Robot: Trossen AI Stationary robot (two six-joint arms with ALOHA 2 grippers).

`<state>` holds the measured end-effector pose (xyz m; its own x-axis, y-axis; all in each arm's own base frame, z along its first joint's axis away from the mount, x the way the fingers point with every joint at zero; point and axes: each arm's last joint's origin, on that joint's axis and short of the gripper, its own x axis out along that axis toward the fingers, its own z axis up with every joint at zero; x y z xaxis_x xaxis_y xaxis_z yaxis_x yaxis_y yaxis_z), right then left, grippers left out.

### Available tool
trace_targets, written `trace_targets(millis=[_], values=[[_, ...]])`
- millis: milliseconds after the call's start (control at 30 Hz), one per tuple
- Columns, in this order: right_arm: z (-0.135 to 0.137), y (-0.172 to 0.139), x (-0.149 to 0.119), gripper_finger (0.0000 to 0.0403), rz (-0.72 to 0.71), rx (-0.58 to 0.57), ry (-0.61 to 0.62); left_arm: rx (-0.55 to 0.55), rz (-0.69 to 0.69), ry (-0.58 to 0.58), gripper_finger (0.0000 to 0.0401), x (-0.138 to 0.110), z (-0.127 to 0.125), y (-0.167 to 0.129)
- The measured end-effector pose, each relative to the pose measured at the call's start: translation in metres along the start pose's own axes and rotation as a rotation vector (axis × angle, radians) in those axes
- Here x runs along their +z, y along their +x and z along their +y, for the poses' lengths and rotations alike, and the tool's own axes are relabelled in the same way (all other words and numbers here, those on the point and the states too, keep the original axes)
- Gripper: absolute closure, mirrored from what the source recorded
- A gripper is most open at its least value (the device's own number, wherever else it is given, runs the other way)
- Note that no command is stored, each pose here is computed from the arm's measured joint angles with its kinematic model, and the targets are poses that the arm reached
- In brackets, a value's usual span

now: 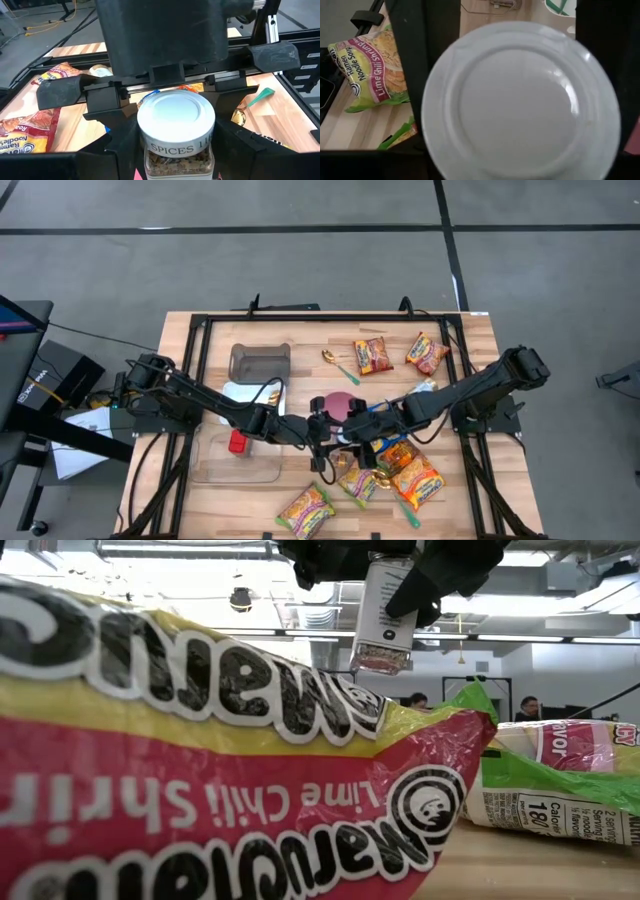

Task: Pick & Place Food Item
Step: Put the white spice bottle into the transparent bin

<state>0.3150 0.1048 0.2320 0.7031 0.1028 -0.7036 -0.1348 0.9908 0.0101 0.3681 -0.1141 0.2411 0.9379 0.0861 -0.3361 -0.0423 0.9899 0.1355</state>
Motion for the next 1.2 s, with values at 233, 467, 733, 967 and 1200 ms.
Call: trace_targets(millis=[233,467,733,967,1200], values=[[-0.006,-0.011,0.003,0.0160,-0.008,-0.006,0.014,0.005,0.037,0.019,0.0207,-0.004,-0.001,-0.001],[-0.007,-0.031,0.004,0.0160,-0.022,-0.010,0.022,0.051,0.042,0.033,0.0207,-0.001,-0.005,-0.016],[0.002,-0.042,0.003,0.0159,-0.038,-0.031,-0.004,0.089,-0.089,-0.029,0.0207,-0.002,-0.012,-0.058],[0.006,-0.042,0.001,0.0159,-0.028,-0.043,-0.007,0.131,-0.184,-0.123,0.0207,-0.021,-0.018,-0.111],[0.006,-0.043,0.002,0.0159,-0.041,-0.044,-0.004,0.125,-0.217,-0.183,0.0207,-0.044,-0.039,-0.158]])
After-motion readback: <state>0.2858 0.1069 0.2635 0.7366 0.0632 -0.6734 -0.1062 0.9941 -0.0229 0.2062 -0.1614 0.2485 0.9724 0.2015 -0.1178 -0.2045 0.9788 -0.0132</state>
